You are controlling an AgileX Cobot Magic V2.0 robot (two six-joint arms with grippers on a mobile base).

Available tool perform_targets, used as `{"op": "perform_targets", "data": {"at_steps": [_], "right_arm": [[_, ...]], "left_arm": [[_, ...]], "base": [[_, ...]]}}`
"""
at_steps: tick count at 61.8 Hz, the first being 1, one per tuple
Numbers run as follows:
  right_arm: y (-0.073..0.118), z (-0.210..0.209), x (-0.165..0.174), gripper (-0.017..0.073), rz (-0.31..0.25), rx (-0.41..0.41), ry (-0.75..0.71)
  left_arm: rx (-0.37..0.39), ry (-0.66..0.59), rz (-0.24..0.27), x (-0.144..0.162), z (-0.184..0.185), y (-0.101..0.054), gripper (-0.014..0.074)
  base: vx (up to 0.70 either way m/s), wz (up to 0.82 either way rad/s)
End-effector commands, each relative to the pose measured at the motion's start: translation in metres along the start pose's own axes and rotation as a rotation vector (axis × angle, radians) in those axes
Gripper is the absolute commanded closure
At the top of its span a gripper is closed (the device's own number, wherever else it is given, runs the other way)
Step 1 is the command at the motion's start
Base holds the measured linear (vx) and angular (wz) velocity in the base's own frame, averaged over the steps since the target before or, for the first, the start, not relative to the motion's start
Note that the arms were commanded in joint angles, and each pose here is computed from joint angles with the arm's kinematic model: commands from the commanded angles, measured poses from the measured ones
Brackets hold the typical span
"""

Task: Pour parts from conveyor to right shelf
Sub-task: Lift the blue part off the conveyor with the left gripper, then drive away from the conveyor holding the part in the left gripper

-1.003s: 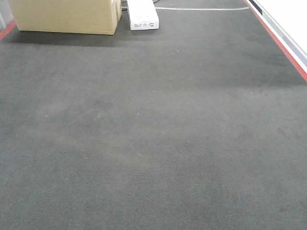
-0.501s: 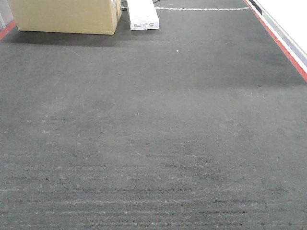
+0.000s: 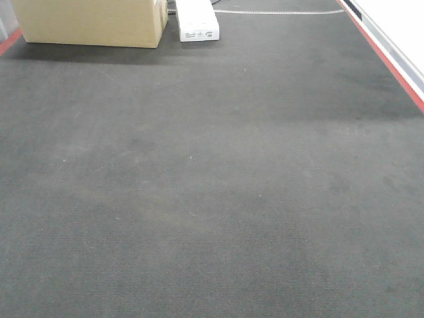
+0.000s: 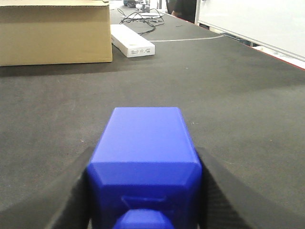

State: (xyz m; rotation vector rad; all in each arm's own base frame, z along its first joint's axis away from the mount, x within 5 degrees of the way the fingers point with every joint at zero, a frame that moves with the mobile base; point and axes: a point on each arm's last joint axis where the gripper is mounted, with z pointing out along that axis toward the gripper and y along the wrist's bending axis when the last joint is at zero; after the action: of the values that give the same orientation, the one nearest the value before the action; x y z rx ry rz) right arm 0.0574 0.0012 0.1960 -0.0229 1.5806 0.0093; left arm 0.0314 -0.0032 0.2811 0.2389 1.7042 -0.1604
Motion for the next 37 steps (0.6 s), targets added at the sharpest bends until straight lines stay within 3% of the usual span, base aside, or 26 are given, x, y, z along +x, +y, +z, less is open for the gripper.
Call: {"op": "perform_targets", "data": {"at_steps": [1,37], "right_arm": [[-0.0003,0.0015,-0.0008,0.0568,-0.006,0.004,-0.045],[-0.0003,0.0015,-0.0008,0.0568,-0.006,0.004,-0.045]], "left_arm": [[0.015,-0.093,0.000,-0.0150,-0.0017,-0.0007,0.0601],[0.015,-0.093,0.000,-0.0150,-0.0017,-0.0007,0.0600]], "base": [[0.00,0.00],[-0.09,0.02]]}}
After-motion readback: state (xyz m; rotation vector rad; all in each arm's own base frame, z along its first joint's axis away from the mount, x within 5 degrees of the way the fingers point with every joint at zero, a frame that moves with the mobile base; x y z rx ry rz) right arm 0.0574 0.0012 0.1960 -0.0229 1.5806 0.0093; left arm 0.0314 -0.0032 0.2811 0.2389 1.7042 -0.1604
